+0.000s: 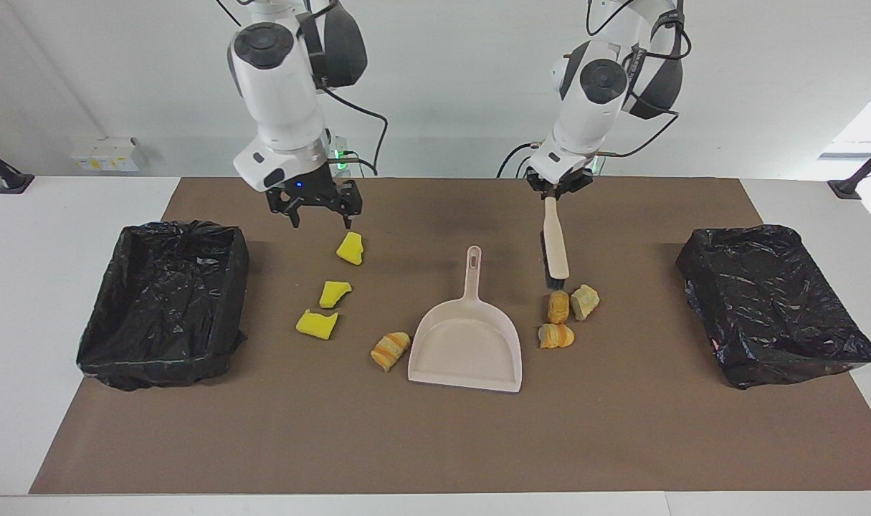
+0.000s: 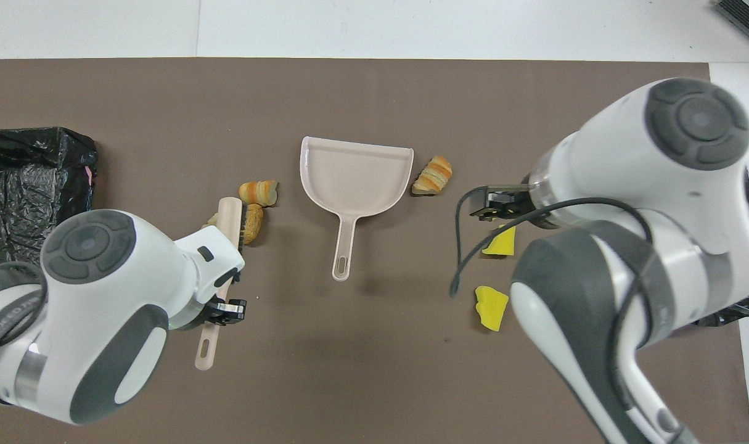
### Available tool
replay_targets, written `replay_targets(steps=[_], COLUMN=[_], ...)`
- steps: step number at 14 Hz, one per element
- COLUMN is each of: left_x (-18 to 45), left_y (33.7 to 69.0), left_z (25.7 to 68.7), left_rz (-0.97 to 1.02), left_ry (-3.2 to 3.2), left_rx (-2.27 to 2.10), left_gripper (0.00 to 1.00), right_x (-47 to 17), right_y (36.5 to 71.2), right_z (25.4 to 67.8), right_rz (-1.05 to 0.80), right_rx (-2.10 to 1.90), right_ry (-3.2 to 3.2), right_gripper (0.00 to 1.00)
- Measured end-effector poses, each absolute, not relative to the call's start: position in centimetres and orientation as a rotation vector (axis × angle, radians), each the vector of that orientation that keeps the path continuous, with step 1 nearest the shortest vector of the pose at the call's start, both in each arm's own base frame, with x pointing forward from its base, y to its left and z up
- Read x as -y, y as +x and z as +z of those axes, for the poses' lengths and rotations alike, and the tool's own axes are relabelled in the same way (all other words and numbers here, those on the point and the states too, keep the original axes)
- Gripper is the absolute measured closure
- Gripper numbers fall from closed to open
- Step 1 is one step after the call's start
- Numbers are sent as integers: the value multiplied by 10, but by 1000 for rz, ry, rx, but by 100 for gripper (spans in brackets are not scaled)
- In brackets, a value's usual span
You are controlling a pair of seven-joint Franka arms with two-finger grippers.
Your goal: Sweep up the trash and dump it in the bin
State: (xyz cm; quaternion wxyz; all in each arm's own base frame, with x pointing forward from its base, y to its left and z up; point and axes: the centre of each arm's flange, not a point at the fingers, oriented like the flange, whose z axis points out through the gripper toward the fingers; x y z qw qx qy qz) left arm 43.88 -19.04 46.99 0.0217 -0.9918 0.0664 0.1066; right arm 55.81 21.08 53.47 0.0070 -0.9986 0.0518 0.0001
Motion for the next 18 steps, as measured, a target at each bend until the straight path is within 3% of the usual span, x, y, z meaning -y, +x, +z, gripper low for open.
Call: replay_targets(steps=[6,9,15,17,18], left_x=[79,57,53,56,57], left_y=[526,559,575,575,575], left_z=[473,453,431,432,433], left_rz=[232,171,165,157,156], left_ry=[-3093,-3068,-3050,-3050,-3050], left_rx=[-230,-256,-318,-326,-329], left_gripper=[74,74,74,74,74], right_x=[-335,-389,-435,-442,-447], right_y=[548,544,541,535,531], right_z=[469,430,372,367,365], right_rz=[-97,-138,-159,-152,-149], right_rx=[-333,-363,-285,-262,-244], right_ry=[-3078,-3086,-3143,-3149,-3153], right_gripper=[0,0,4,18,19])
